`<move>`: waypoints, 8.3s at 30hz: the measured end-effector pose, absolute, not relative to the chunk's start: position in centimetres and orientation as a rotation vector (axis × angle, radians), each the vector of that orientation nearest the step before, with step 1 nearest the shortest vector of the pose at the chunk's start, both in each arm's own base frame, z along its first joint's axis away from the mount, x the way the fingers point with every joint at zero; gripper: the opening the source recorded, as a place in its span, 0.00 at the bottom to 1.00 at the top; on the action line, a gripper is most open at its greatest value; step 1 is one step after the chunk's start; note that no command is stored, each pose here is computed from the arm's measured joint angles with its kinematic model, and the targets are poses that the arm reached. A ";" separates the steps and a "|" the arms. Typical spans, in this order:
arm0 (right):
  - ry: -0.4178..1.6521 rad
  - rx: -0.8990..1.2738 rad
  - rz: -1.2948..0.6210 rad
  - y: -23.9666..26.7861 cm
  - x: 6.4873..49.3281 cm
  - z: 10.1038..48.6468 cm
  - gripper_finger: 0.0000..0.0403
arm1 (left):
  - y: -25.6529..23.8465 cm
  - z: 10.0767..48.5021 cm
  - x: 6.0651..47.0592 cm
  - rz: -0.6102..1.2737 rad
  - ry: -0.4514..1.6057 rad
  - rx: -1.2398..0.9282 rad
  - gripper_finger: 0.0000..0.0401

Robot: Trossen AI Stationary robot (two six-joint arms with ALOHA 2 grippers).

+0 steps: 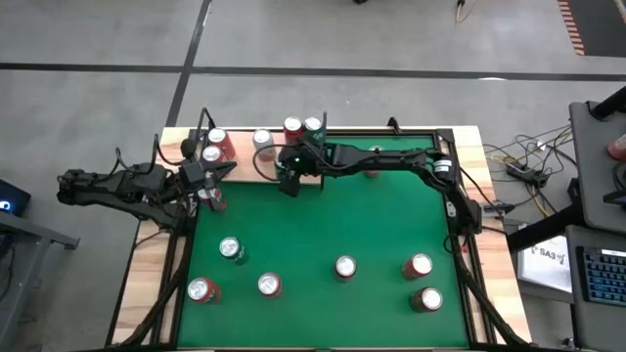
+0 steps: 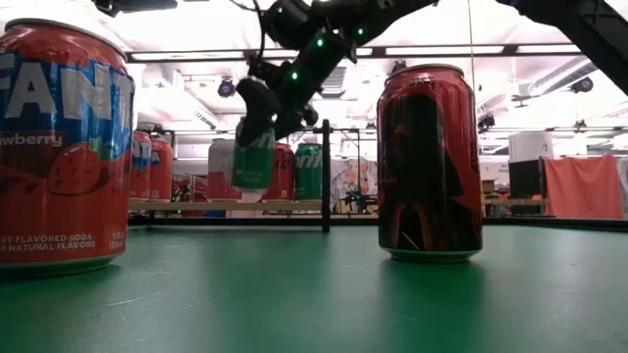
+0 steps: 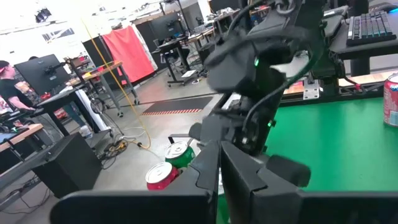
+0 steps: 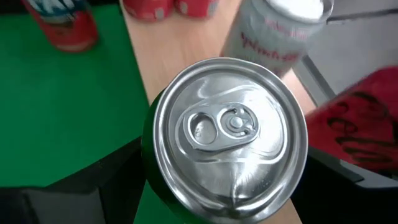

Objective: Place canned beverage on shelf
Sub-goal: Put the green soda can on the shelf aligned with the other green soda can

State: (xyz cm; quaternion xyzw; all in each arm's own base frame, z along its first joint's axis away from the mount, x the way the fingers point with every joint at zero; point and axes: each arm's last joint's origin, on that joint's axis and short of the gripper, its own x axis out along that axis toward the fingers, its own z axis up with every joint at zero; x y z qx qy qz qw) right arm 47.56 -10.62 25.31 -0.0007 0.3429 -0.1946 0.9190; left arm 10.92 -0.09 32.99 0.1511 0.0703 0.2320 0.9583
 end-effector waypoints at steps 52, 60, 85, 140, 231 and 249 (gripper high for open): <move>0.675 0.013 -0.482 -11.9 47.0 32.8 0.82 | -0.1 32.8 11.2 0.468 0.161 0.308 0.00; 0.698 0.028 -0.400 -11.7 47.2 32.3 0.60 | -0.2 32.6 11.6 0.465 0.179 0.319 0.00; 0.842 -0.060 -0.488 -12.0 46.9 28.9 0.03 | -0.2 32.6 11.7 0.465 0.180 0.316 0.00; 0.947 -0.039 -0.651 -12.8 45.8 29.3 0.03 | -0.2 32.4 11.7 0.462 0.198 0.331 0.00; 0.923 0.294 -0.730 -12.7 45.0 30.0 0.03 | -0.3 32.0 12.3 0.456 0.238 0.359 0.00; 1.019 0.281 -0.586 -12.2 44.0 31.7 0.03 | -0.3 32.0 12.3 0.455 0.240 0.366 0.00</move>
